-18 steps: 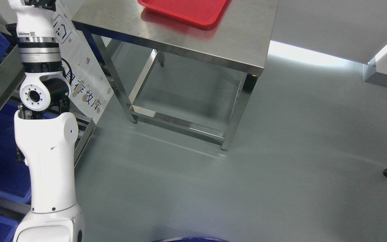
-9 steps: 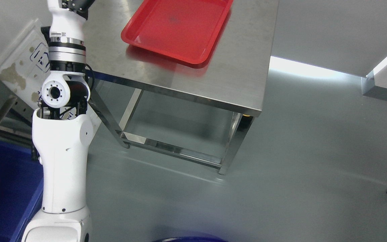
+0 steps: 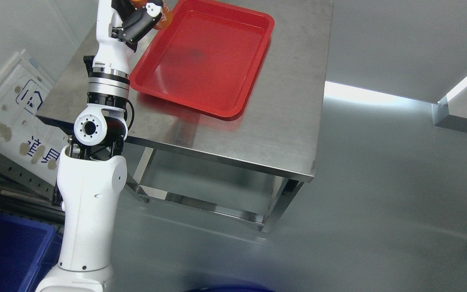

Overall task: Grab orange capacitor from left shelf to right desk
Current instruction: 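Lower the left hand with the capacitor into the red tray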

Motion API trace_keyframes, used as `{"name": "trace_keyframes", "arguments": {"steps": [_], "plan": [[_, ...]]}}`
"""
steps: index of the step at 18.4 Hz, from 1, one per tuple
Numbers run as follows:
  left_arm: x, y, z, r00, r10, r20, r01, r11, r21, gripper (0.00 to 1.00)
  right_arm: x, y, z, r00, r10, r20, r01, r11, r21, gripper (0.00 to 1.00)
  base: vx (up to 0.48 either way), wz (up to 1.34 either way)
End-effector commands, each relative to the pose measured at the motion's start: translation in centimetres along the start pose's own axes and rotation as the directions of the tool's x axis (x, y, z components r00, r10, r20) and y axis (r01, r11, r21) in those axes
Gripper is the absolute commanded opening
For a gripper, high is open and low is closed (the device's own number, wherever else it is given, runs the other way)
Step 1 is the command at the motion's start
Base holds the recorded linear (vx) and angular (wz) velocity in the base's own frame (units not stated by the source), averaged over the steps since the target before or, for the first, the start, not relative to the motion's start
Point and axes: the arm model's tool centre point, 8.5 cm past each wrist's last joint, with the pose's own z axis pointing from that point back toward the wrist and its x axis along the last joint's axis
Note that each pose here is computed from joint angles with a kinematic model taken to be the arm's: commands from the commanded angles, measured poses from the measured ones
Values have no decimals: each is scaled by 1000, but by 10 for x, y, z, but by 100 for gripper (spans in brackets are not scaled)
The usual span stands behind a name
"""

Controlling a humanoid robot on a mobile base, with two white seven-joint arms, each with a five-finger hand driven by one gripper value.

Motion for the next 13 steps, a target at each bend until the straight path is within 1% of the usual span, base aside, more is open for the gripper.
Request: {"name": "trace_keyframes", "arguments": {"steps": [1, 3, 6, 11, 13], "plan": [[-11, -11, 2, 997, -3, -71, 0, 999, -36, 2, 3, -11, 0, 1000, -10, 21, 10, 1000, -16, 100, 121, -45], [-16, -13, 3, 994, -3, -107, -2, 999, -41, 2, 3, -11, 0, 1000, -10, 21, 10, 1000, -16, 100, 130, -43], [-30, -18, 9, 987, -5, -161, -4, 998, -55, 3, 3, -11, 0, 1000, -10, 21, 10, 1000, -16, 100, 117, -45], [-37, -18, 12, 983, -12, -181, 2, 999, -53, 3, 3, -11, 0, 1000, -10, 21, 10, 1000, -16, 100, 57, -10], [-46, -20, 22, 978, -23, -207, 10, 998, -59, 3, 3, -11, 0, 1000, -10, 21, 10, 1000, -16, 100, 13, 0]]}}
